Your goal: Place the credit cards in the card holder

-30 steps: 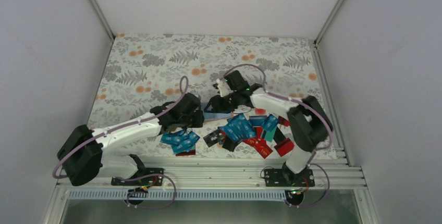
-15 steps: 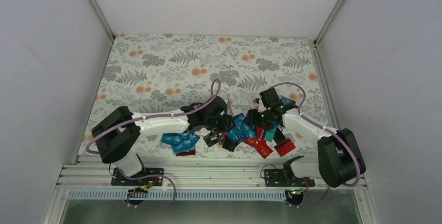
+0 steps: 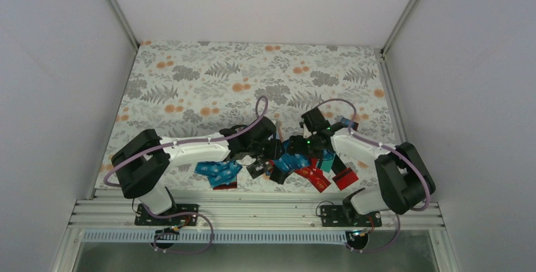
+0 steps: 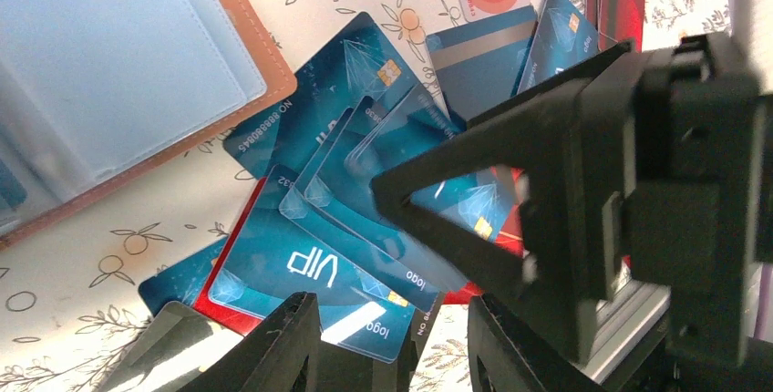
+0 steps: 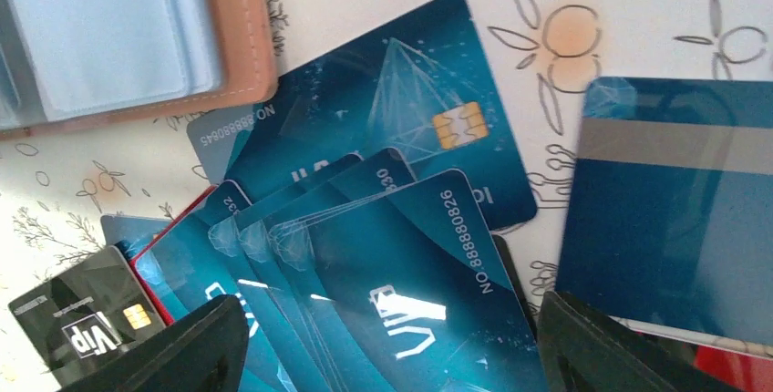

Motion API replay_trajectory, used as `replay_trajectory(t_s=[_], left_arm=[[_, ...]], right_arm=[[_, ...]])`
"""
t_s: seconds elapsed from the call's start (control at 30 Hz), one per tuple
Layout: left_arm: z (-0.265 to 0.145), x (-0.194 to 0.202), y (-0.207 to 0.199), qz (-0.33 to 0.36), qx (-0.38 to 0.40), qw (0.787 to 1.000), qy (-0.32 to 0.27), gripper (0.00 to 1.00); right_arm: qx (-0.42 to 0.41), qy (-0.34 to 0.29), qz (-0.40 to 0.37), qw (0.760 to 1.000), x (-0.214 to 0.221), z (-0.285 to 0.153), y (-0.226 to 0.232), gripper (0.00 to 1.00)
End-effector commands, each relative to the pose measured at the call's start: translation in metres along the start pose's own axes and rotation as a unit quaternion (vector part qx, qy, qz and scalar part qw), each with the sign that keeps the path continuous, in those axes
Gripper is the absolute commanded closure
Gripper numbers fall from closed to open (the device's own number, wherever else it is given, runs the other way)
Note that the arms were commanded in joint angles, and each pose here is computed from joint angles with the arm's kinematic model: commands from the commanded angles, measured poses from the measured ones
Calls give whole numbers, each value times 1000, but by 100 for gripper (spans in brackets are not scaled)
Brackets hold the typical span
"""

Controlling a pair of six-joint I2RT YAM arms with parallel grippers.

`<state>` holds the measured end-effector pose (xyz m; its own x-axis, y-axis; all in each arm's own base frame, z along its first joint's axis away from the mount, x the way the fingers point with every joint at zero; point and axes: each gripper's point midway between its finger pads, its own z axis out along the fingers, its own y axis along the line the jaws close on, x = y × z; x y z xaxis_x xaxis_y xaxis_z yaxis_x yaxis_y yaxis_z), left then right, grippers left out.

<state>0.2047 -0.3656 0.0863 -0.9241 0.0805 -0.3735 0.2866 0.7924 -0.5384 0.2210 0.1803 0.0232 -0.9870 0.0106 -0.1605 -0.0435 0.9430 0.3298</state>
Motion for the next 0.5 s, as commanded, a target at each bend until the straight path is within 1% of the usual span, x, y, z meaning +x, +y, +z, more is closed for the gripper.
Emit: replay_trajectory(t_s=[0.0, 0.1, 0.23, 0.37, 0.47], left_arm=[[-11, -5, 1, 8, -10, 1000, -18, 59], [-15, -4, 6, 7, -16, 1000, -23, 59], [-19, -3, 11, 8, -25, 999, -26, 59], [-20, -2, 15, 8, -32, 999, -28, 59], [-20, -2, 16, 7, -33, 999, -27, 59]], right_arm=[[76, 57, -3, 995, 38, 20, -22, 22], [95, 68, -15, 993, 47, 24, -21, 30], [117, 97, -39, 988, 67, 30, -18, 35], [137, 105, -52, 984, 78, 32, -19, 48], [151, 106, -59, 981, 80, 34, -21, 54]])
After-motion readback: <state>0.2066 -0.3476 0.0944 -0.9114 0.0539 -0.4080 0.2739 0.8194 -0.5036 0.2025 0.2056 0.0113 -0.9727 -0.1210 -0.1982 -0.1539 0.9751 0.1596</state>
